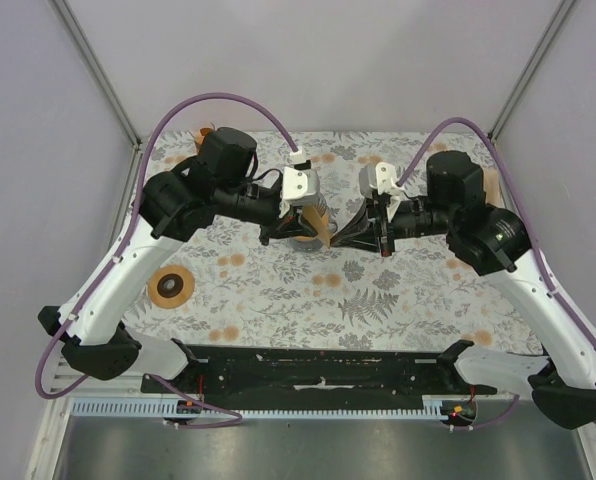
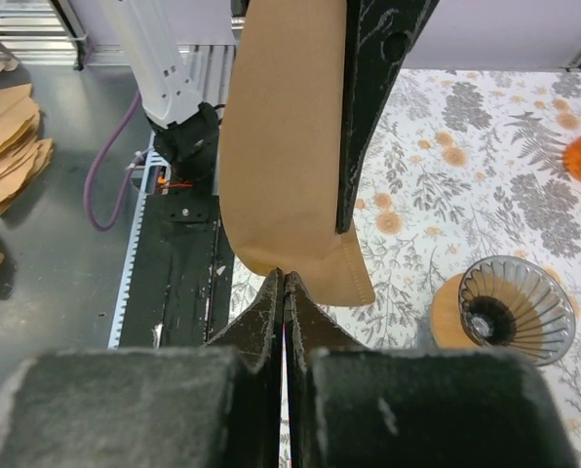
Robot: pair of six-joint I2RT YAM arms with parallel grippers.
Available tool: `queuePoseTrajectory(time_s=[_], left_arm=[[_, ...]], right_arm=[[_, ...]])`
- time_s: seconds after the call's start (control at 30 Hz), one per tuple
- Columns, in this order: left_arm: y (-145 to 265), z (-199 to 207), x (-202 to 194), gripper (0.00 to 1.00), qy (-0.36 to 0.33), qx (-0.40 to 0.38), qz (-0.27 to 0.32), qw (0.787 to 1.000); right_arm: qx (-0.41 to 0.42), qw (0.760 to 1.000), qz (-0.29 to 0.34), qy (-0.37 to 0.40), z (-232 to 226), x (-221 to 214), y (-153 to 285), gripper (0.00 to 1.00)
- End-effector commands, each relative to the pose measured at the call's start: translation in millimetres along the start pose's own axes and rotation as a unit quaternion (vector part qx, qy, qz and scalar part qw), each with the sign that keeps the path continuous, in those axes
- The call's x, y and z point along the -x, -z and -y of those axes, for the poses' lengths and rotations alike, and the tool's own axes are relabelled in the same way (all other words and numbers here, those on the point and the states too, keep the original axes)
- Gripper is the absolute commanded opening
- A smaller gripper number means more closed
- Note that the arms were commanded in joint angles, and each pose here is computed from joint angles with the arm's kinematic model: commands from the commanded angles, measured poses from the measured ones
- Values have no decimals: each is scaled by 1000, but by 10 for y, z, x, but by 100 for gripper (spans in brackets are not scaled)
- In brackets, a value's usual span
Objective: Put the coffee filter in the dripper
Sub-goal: Adjust the coffee filter.
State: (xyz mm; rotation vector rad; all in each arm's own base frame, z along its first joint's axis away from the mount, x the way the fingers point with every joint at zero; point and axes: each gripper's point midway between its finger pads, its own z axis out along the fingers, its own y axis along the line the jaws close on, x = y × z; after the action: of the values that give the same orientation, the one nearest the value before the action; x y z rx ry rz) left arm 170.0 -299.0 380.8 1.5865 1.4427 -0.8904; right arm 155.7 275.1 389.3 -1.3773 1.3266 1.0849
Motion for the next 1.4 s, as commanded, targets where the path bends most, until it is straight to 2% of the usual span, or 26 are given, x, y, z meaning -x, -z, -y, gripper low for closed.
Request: queuePoseTrajectory(time_s=[0.0, 0.2, 0.43, 0.53, 0.77, 0.93, 1.13, 1.23, 1.37], left_arm=[[68, -77, 212, 2, -6, 27, 27, 999], [73, -65, 212, 2, -7, 27, 27, 999], [70, -88, 232, 2, -4, 31, 30, 999], [75, -86, 230, 2, -3, 32, 30, 999], [87, -80, 234, 2, -5, 33, 30, 999], [105, -47, 222, 2, -10, 28, 29, 999], [94, 6, 137, 2, -21, 14, 17, 1000], [88, 22, 145, 2, -22, 9, 19, 1000], [90, 26, 145, 2, -22, 7, 19, 1000]], right_arm=[[-58, 998, 22, 24, 91, 126, 92, 0], [-104, 993, 42, 38, 165, 179, 174, 0], [-48, 994, 78, 54, -28, 310, 126, 1], [-42, 994, 82, 54, -48, 318, 118, 16], [-43, 995, 70, 62, -52, 217, 121, 27], [-99, 992, 15, 82, 109, -49, 207, 31], [-104, 989, -15, 107, 148, -105, 253, 45], [-111, 988, -23, 102, 226, -112, 227, 41], [-110, 988, -21, 108, 255, -52, 219, 26]])
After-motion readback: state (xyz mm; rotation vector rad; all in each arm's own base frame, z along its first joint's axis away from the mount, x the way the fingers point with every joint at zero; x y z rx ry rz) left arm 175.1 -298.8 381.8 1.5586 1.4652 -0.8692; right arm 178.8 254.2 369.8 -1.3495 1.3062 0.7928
